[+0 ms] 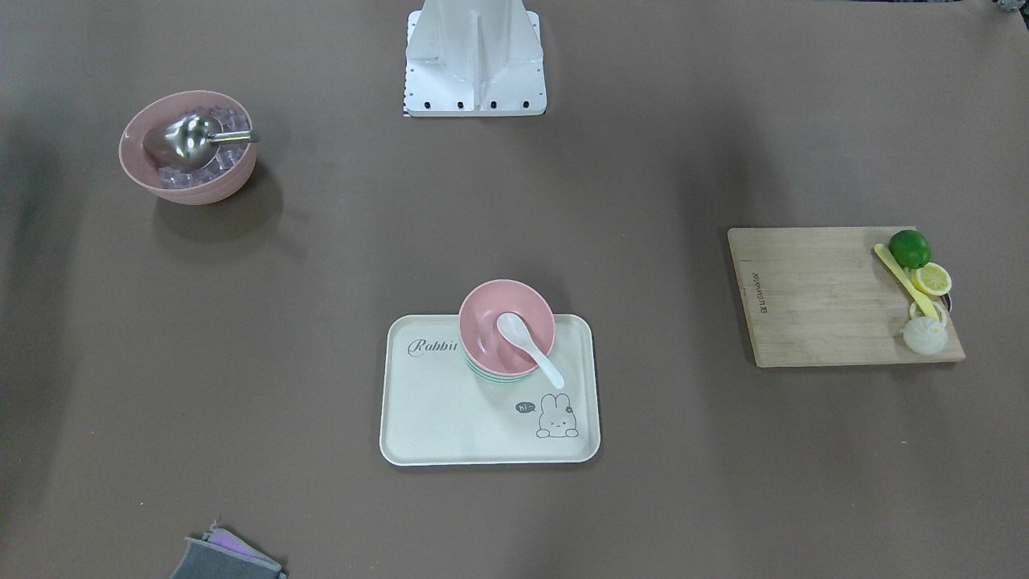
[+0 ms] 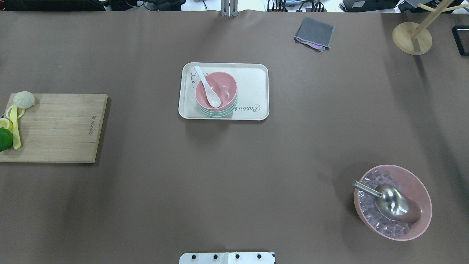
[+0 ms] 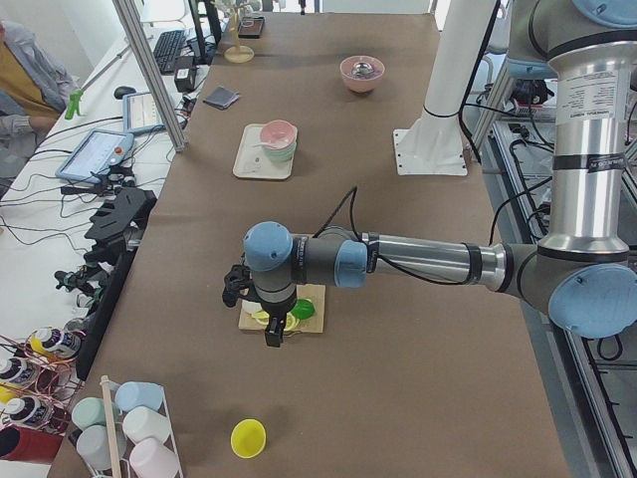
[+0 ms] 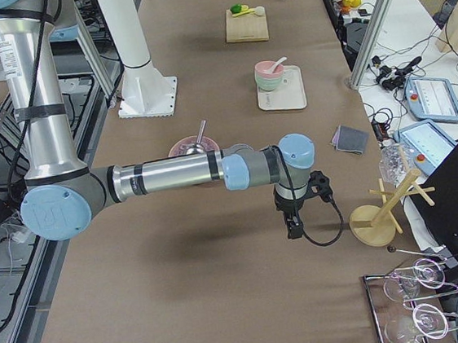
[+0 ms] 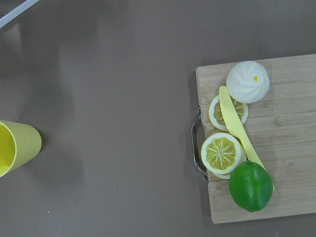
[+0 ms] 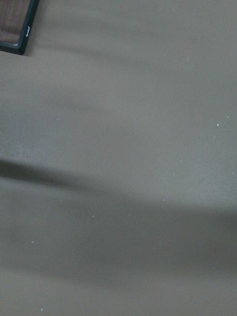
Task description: Stack pink bowl on green and place spoon
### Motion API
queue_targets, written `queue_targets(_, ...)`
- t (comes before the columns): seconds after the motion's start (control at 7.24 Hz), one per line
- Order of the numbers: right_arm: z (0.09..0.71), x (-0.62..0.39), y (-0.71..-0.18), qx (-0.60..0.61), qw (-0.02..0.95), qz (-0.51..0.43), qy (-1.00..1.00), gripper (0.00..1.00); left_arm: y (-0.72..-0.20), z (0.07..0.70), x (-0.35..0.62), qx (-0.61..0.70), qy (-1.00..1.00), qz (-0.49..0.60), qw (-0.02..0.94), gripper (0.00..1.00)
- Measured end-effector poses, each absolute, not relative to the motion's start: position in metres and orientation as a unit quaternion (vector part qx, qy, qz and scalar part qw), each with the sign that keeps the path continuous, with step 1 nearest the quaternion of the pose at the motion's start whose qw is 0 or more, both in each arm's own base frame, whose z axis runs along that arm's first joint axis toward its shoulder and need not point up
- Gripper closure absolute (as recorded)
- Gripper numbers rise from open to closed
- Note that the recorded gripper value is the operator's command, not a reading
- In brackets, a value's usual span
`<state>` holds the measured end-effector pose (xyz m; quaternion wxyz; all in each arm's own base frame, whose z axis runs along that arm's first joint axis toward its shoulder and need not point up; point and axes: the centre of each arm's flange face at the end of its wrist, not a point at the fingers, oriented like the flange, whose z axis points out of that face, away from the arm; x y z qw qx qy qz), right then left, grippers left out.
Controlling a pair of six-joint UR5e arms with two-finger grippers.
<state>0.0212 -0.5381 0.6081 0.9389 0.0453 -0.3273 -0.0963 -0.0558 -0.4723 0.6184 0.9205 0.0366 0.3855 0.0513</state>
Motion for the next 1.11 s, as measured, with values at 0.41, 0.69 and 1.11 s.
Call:
queue_targets(0.41,0.6078,0.022,-0.539,0.045,0.94,-0.096,-0.323,0.0,-0.4725,0.6173,-0.0557,0.038,0.383,0.053,0.921,0.02)
queue_targets(0.69,0.6062,0.0222,-0.5405,0.045,0.941,-0.094,-0.321,0.0,-0.4725,0.6178,-0.0559,0.038,0.383,0.053,0.922,0.02)
queue_targets(1.11,0.6016,0.0206,-0.5445,0.045,0.942,-0.09,-0.321,0.0,-0.4728,0.6148,-0.0555,0.04,0.386,0.053,0.92,0.02)
